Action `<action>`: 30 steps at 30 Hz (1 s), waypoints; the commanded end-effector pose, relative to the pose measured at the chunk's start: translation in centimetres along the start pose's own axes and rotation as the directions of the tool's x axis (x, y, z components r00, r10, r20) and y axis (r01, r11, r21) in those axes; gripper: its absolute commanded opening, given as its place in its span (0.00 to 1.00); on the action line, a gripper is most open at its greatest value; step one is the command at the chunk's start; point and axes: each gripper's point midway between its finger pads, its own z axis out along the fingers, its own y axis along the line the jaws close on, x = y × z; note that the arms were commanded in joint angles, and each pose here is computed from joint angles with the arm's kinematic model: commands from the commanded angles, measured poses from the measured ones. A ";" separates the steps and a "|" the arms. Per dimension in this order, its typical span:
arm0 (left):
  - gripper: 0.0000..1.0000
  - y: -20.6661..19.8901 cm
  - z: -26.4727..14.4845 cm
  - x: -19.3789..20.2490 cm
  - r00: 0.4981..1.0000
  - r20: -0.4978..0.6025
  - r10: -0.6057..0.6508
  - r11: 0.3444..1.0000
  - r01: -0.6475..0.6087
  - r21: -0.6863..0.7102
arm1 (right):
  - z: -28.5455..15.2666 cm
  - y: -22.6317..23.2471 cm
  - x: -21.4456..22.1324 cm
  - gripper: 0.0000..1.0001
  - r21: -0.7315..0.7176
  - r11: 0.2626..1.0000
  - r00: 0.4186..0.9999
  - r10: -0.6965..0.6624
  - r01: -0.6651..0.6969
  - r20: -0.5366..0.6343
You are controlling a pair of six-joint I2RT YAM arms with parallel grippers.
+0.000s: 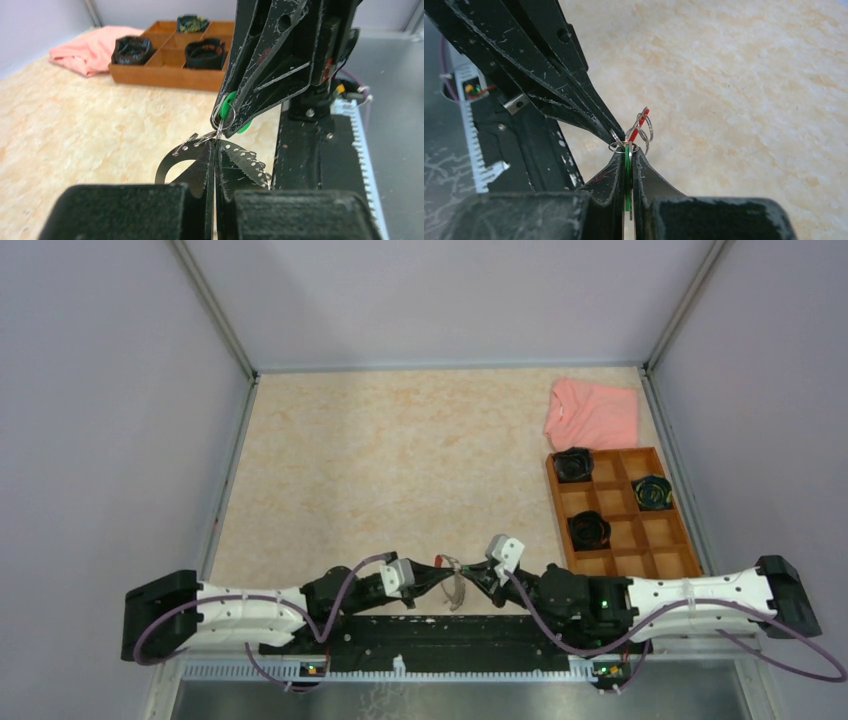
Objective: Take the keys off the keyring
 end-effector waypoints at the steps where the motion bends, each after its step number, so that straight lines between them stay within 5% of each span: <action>1: 0.00 1.3 0.6 1.0 0.992 -0.105 0.065 0.996 -0.071 -0.049 | 0.5 0.9 -0.4 0.00 -0.006 1.000 0.998 0.007 -0.008 -0.070; 21: 0.00 0.4 0.9 2.7 0.969 -0.149 0.195 0.981 -0.190 0.044 | 1.3 1.0 1.5 0.00 0.028 0.994 0.929 -0.090 0.107 -0.359; 30: 0.00 -0.8 0.8 2.6 0.961 -0.118 0.251 0.966 -0.241 0.089 | 2.1 0.1 2.1 0.00 0.057 0.998 0.893 0.007 0.021 -0.449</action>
